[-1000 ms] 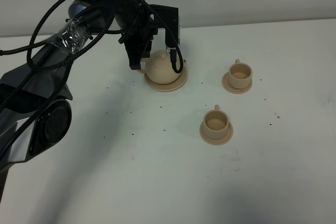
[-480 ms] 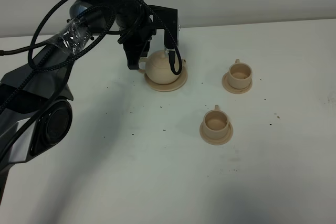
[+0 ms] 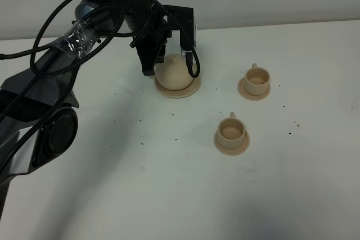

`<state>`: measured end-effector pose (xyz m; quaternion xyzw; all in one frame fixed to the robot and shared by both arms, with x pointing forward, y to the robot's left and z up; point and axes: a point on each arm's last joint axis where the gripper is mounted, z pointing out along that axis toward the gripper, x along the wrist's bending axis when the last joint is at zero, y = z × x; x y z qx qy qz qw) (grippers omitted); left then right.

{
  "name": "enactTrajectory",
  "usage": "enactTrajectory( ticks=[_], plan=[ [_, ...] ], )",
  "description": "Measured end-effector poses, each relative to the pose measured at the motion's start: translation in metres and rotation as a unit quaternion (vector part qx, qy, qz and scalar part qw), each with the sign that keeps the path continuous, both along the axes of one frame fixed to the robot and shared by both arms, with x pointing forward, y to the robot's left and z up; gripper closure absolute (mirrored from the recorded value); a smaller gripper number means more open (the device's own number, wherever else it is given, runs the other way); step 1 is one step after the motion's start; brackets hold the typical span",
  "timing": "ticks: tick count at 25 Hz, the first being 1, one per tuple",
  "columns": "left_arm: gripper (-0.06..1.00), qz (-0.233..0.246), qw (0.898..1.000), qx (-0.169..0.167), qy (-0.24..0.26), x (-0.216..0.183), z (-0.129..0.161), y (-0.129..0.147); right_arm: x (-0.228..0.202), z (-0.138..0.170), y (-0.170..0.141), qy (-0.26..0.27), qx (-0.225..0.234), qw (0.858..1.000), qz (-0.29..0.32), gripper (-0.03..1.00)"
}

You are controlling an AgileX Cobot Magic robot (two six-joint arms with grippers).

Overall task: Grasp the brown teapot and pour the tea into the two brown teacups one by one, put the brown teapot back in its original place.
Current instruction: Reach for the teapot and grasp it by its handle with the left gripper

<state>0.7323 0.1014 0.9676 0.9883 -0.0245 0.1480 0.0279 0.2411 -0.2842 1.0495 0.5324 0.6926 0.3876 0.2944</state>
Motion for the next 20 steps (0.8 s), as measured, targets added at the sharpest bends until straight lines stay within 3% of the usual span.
enactTrajectory(
  ticks=[20],
  plan=[
    [0.65, -0.005, 0.999, 0.034, -0.014, 0.0006, 0.0007, 0.0013, 0.0, 0.0, 0.0, 0.0, 0.0, 1.0, 0.0, 0.73]
  ],
)
